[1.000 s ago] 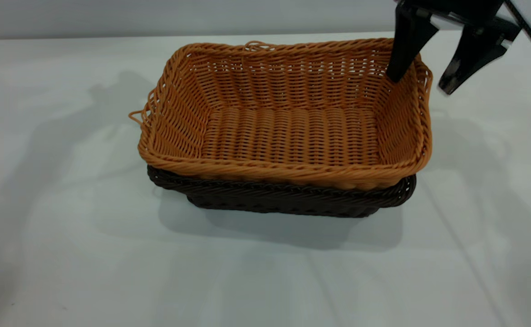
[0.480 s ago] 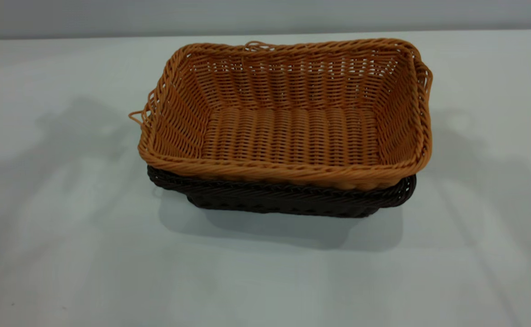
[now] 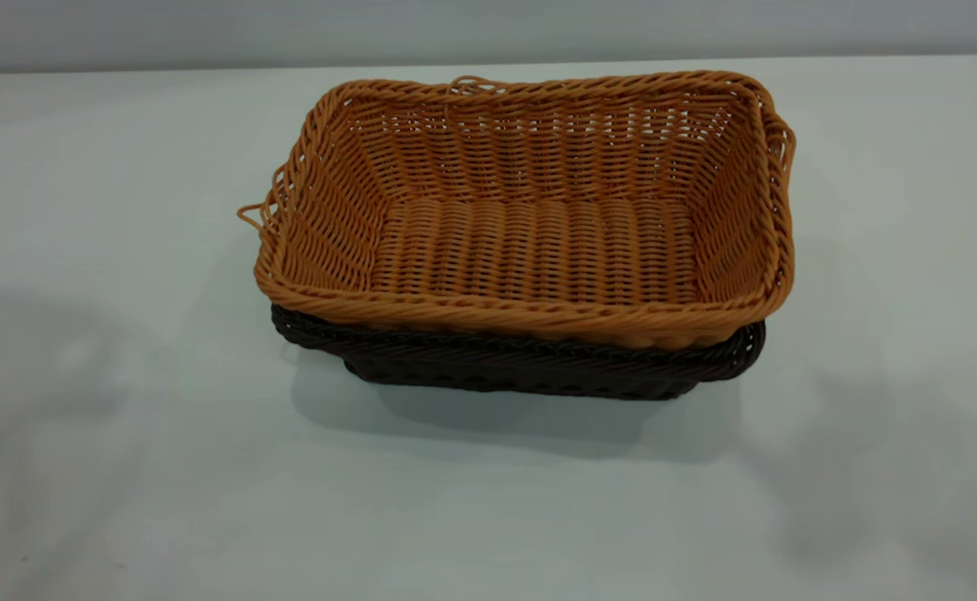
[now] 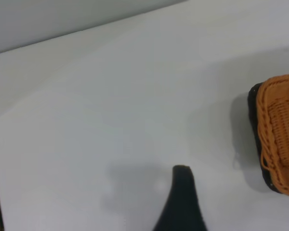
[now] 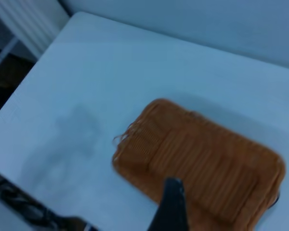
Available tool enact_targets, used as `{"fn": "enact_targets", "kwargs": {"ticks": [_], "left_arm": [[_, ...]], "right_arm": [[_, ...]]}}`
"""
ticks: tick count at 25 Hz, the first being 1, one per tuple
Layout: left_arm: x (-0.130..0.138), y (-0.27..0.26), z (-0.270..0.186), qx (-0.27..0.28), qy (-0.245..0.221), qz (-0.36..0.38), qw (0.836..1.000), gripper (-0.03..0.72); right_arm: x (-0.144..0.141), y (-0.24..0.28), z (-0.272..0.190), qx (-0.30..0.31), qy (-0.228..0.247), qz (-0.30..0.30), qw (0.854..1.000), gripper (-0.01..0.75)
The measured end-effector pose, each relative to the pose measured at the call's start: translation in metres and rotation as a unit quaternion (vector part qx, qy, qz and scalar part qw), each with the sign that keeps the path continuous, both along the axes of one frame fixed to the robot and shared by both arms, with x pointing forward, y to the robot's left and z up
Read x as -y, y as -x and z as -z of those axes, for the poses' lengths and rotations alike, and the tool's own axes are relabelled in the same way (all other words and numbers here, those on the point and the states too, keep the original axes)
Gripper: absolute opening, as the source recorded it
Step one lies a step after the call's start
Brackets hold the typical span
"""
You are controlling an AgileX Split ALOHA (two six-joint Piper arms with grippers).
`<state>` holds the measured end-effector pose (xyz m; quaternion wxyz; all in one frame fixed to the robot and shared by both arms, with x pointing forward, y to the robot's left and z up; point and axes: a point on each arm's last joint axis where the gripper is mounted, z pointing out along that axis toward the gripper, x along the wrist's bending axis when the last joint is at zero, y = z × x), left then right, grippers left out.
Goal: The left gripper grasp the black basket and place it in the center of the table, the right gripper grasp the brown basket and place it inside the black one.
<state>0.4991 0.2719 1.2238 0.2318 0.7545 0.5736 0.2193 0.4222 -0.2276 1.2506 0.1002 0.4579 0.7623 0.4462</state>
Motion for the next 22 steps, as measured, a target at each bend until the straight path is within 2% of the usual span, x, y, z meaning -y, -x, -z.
{"fn": "enact_targets", "kwargs": {"ticks": [5, 10, 12, 16, 22], "left_arm": [[-0.003, 0.032, 0.019, -0.028, 0.014, -0.025, 0.999, 0.543], [-0.008, 0.074, 0.067, -0.095, 0.013, -0.039, 0.995, 0.543], [-0.01, 0.095, 0.08, -0.104, 0.013, -0.04, 0.994, 0.544], [-0.014, 0.135, 0.093, -0.088, 0.017, -0.043, 0.995, 0.543], [-0.015, 0.178, 0.099, -0.04, 0.033, -0.029, 0.998, 0.543]], "right_arm": [[0.007, 0.058, 0.034, -0.015, 0.002, -0.003, 1.0, 0.575], [0.014, 0.115, 0.081, -0.025, -0.004, -0.007, 1.0, 0.575], [0.017, 0.137, 0.1, -0.015, -0.002, -0.006, 1.0, 0.575], [0.025, 0.17, 0.13, 0.015, 0.017, 0.005, 1.0, 0.575], [0.04, 0.18, 0.173, 0.032, 0.084, 0.053, 0.995, 0.575]]}}
